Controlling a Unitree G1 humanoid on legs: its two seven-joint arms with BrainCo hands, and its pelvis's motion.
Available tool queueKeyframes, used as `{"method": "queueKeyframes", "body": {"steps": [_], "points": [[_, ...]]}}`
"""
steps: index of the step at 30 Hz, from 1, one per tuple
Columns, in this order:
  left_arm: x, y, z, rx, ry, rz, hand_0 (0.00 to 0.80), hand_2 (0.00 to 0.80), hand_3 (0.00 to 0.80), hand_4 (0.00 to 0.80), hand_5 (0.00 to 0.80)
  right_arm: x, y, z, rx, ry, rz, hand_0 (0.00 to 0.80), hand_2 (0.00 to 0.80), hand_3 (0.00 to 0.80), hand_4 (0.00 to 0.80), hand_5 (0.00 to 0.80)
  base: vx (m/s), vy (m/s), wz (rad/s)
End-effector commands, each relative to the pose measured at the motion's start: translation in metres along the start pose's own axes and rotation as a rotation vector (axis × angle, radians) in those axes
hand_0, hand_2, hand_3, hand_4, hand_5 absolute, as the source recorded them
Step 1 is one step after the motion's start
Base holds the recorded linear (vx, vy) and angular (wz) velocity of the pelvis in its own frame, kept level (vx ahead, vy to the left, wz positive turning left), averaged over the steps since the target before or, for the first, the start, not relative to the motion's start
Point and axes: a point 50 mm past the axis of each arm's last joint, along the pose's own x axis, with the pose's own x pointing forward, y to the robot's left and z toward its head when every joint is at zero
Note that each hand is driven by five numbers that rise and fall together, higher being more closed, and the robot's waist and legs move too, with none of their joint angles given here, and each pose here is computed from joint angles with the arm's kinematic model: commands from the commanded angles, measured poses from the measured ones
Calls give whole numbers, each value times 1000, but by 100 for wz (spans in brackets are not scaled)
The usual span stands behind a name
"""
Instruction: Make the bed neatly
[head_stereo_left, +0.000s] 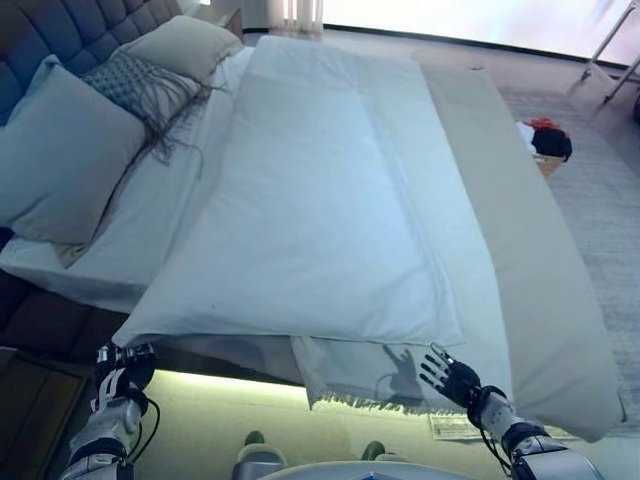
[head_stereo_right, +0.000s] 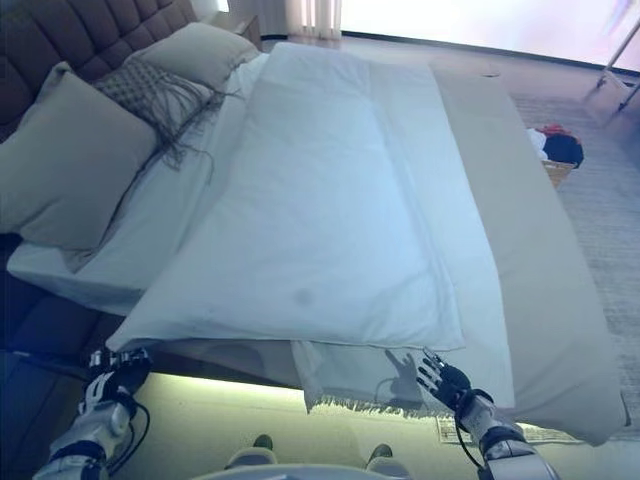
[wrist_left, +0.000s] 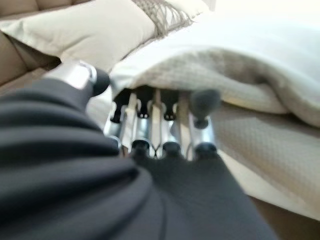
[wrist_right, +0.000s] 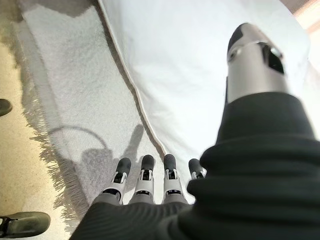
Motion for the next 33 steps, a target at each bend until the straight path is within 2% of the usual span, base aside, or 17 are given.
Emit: {"method": "queueKeyframes", "body": {"steps": [1, 6, 10, 17, 19, 21, 22, 23, 26, 30, 33], "points": [[-43, -69, 139, -12, -517, -244, 800, 800, 800, 800, 800, -12, -25, 6, 63, -64, -81, 0, 0, 0, 0, 0, -161, 212, 1], [-28, -33, 92, 121, -316, -174, 800, 800, 800, 800, 800, -8, -18, 12, 81, -84, -58, 0, 0, 0, 0, 0, -141, 128, 6], [-32, -1, 75, 207, -219, -49, 800, 800, 800, 800, 800, -9, -19, 19, 17, -53, -54, 0, 0, 0, 0, 0, -58, -33, -6], [-45, 47, 45, 152, -151, 56, 800, 800, 800, 800, 800, -4, -8, 43, 7, -125, -70, 0, 0, 0, 0, 0, -155, 21, -57], [-47, 58, 33, 164, -124, 89, 800, 800, 800, 800, 800, -8, -16, 47, 42, -152, -102, 0, 0, 0, 0, 0, -190, 181, -57], [-46, 65, 22, 162, -97, 108, 483, 483, 483, 483, 483, -11, -22, 52, 61, -178, -132, 0, 0, 0, 0, 0, -145, 244, -3], [-41, 63, 15, 160, -73, 112, 147, 147, 147, 147, 147, -13, -23, 57, 73, -200, -143, 0, 0, 0, 0, 0, -146, 259, 23], [-36, 59, 10, 156, -55, 110, 0, 0, 0, 0, 0, -13, -22, 61, 79, -219, -149, 0, 0, 0, 0, 0, -167, 284, 18], [-14, 39, -12, 160, 30, 99, 0, 0, 0, 0, 0, -12, -19, 73, 148, -294, -174, 0, 0, 0, 0, 0, -175, 190, 15], [-3, 30, -44, 200, 174, 53, 0, 0, 0, 0, 0, -9, -10, 81, 192, -330, -168, 0, 0, 0, 0, 0, -147, 97, 43], [3, 22, -77, 241, 293, -13, 0, 0, 0, 0, 0, -5, 9, 104, 224, -384, -127, 0, 0, 0, 0, 0, -190, 58, 26]]}}
